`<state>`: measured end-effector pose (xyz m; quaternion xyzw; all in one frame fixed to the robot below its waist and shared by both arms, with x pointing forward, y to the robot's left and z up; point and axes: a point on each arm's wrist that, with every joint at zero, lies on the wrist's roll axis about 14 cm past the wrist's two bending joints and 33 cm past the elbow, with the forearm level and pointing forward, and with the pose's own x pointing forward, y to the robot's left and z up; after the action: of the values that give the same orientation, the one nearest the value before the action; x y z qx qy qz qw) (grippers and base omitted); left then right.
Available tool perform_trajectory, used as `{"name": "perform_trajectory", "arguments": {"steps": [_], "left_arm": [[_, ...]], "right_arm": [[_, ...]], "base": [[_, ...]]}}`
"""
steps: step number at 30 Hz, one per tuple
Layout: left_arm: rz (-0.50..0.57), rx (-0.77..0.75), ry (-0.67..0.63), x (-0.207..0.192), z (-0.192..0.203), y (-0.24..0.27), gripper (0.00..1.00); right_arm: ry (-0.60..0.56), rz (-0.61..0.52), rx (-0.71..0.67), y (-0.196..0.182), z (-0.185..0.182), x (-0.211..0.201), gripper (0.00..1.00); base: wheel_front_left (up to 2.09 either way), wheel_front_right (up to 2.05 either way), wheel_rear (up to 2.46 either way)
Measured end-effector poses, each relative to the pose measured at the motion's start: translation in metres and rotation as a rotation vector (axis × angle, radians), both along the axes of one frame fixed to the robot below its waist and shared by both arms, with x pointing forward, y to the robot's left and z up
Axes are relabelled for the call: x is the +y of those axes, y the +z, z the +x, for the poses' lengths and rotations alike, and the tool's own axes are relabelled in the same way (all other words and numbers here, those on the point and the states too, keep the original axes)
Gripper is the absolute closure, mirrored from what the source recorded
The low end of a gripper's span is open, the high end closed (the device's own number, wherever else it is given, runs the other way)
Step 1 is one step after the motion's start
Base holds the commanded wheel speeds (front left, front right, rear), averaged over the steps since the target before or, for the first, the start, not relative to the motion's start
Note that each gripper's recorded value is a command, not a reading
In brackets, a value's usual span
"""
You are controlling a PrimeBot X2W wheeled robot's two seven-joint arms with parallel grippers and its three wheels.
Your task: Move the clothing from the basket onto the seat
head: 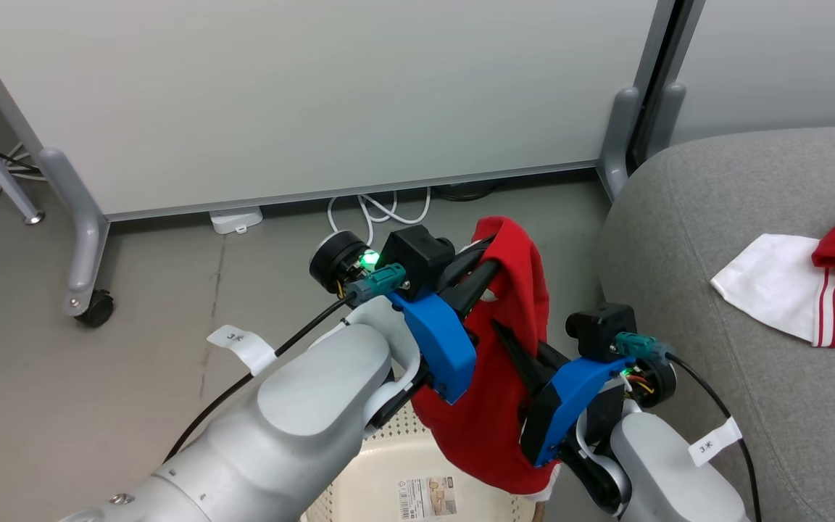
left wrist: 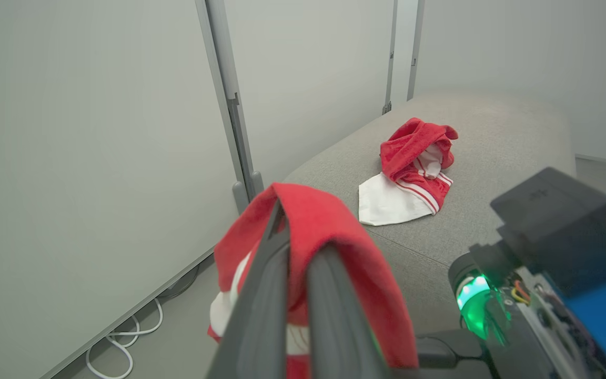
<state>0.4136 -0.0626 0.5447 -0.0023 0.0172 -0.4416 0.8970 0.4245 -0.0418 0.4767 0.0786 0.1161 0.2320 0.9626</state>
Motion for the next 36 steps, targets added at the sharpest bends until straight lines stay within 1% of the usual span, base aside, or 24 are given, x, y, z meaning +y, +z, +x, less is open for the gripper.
{"name": "perform_trajectory", "arguments": {"steps": [8, 9, 10, 11, 12, 13, 28, 36], "left_arm": [[0.003, -0.004, -0.002, -0.001, -0.001, 0.002, 1.0], [0.003, -0.005, -0.002, -0.001, -0.001, 0.002, 0.93], [0.003, -0.004, -0.003, -0.001, -0.001, 0.002, 0.71], [0.004, -0.004, -0.002, -0.001, -0.001, 0.001, 0.52], [0.005, -0.003, -0.001, -0.001, 0.0, 0.001, 0.16], [0.006, -0.003, -0.001, -0.001, 0.0, 0.001, 0.0], [0.008, 0.006, 0.012, 0.004, 0.001, -0.004, 0.0], [-0.042, -0.009, 0.055, 0.018, 0.0, -0.001, 0.0]], "right_arm": [[-0.01, 0.003, -0.005, 0.0, 0.0, -0.003, 1.0], [-0.01, 0.004, -0.007, 0.001, 0.0, -0.003, 1.0], [-0.011, 0.006, -0.006, 0.001, 0.001, -0.003, 1.0], [-0.012, 0.006, -0.006, 0.0, 0.0, -0.003, 1.0], [-0.012, 0.006, -0.009, 0.0, 0.0, -0.003, 1.0], [-0.012, 0.007, -0.008, 0.0, 0.0, -0.004, 1.0], [-0.026, 0.013, -0.009, -0.002, 0.001, -0.007, 1.0], [-0.037, 0.017, -0.013, 0.0, 0.003, -0.011, 1.0]], "base": [[0.0, 0.0, 0.0], [0.0, 0.0, 0.0], [0.0, 0.0, 0.0], [0.0, 0.0, 0.0], [0.0, 0.0, 0.0], [0.0, 0.0, 0.0], [0.0, 0.0, 0.0], [0.0, 0.0, 0.0]]}}
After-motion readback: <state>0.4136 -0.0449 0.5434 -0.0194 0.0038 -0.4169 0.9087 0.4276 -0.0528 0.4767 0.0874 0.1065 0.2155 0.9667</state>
